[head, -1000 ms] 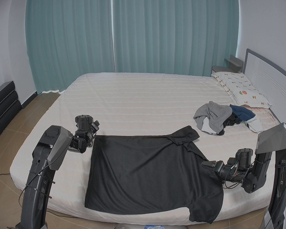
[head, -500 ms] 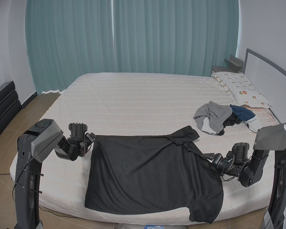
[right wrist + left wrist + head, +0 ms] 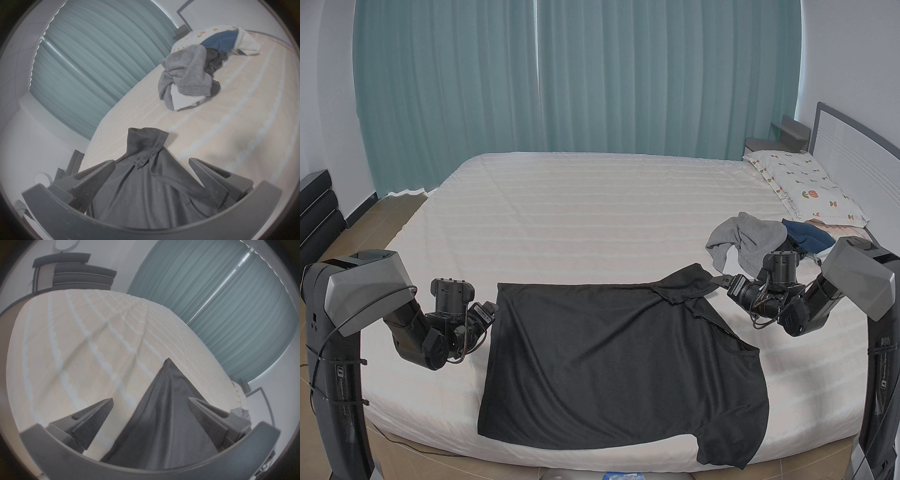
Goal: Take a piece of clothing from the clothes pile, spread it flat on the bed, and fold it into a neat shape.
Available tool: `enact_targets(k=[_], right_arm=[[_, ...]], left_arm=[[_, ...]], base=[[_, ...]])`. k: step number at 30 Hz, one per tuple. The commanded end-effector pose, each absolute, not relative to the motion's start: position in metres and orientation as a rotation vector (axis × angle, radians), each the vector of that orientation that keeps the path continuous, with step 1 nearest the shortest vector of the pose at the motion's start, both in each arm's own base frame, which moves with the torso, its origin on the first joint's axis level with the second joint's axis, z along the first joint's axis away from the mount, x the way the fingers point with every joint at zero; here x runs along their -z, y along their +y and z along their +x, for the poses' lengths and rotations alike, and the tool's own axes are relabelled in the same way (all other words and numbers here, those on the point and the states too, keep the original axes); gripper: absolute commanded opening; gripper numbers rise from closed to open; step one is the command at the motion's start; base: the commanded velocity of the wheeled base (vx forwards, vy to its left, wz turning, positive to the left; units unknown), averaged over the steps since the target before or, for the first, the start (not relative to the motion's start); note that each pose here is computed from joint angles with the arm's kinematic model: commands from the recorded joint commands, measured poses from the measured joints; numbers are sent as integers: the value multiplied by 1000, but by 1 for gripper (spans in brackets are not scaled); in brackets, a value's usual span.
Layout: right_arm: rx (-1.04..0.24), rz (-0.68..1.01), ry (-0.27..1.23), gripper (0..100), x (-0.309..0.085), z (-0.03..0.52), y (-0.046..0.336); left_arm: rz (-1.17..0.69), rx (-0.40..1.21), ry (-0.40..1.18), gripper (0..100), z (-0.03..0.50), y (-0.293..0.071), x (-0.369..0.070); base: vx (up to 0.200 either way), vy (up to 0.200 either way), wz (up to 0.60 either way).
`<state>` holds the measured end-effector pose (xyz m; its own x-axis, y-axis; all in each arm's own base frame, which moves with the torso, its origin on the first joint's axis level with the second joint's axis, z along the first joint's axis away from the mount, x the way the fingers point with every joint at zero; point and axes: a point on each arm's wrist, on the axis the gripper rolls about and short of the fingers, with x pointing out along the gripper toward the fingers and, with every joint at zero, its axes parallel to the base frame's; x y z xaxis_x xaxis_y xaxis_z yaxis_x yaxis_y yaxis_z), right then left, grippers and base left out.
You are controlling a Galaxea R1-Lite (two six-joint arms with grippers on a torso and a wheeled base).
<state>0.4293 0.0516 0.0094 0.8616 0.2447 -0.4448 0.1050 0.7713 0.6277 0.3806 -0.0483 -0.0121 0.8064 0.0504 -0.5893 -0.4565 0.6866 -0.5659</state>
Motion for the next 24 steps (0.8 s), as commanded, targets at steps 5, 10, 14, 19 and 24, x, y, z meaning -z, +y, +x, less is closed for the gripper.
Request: enact_targets(k=[5,10,14,19,24], right_arm=[[-84,536,569,100,54,469,58],[-106,530,519,100,63,489,66],[-123,530,476,100,58,500,71],[-134,522,470,100,61,508,77],[-125,483,383,0,55,524,77]], left_arm=[[-912,-250,562,100,360,-76,8],[-924,-240,550,100,358,-82,22],[-922,-241,552,100,354,-82,24],[-926,-242,555,100,351,-81,25],[-925,-237,549,100,347,-80,26]], base=[[0,0,0],[0,0,0],[0,0,0],[0,0,0],[0,0,0]])
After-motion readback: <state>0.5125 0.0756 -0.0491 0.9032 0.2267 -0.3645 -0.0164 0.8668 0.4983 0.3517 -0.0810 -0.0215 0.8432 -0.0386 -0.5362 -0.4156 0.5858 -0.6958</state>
